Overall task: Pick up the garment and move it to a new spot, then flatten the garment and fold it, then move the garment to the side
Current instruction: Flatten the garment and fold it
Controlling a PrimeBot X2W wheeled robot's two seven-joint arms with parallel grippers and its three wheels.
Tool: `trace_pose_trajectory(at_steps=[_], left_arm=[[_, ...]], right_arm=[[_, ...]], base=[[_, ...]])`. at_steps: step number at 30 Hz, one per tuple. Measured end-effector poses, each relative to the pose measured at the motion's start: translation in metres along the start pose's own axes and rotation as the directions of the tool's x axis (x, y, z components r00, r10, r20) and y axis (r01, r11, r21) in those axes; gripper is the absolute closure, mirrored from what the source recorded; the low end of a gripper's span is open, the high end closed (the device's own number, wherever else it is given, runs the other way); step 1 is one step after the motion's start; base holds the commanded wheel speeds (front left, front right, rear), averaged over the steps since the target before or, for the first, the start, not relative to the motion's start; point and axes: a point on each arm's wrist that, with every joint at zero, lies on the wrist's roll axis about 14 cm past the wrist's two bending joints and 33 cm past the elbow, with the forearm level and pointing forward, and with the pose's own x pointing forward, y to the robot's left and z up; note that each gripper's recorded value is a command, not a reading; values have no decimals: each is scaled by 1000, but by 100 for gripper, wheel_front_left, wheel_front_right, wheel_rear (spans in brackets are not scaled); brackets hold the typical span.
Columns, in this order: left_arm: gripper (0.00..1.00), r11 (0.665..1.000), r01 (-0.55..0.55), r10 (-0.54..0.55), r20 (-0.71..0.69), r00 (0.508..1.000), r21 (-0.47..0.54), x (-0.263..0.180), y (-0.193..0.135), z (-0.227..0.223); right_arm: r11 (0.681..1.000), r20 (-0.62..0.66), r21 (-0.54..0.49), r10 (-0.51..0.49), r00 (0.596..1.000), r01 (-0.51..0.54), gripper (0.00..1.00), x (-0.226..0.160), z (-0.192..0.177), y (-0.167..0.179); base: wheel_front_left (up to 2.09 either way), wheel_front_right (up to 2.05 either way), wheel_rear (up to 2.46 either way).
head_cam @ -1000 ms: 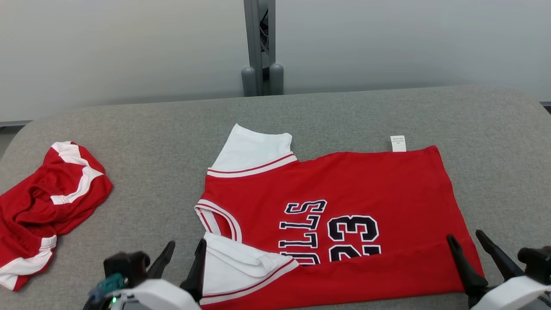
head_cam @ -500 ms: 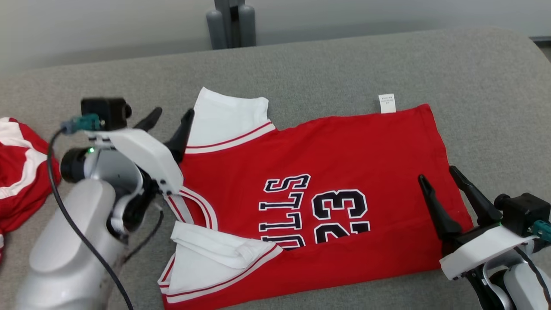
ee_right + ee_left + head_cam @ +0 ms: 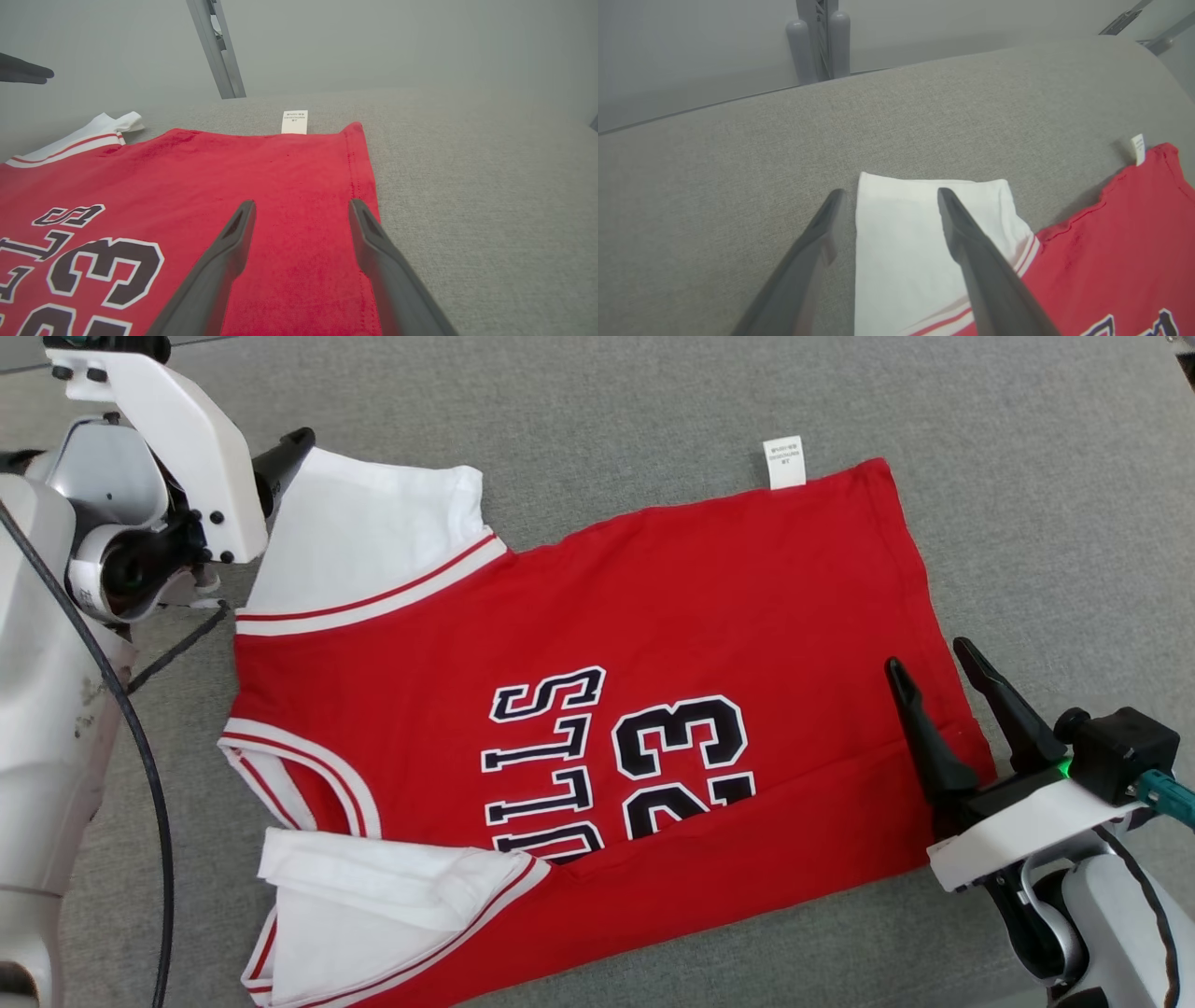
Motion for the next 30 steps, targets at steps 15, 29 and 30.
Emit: trace_pose_trajectory(at_steps=[15, 29, 30], left_arm=[[0, 993, -61, 82, -226, 971, 101, 46, 22, -31], [0, 991, -48, 79, -247, 966, 126, 65, 23, -38], [0, 991, -45, 75, -251, 965, 125, 66, 23, -39]], right_arm=[[999, -36, 16, -47, 998, 48, 0, 4, -16, -15], [998, -44, 20, -59, 997, 60, 0, 11, -18, -22], [998, -43, 19, -60, 997, 61, 0, 12, -18, -23]], base=[[0, 0, 0], [0, 0, 0], [0, 0, 0]])
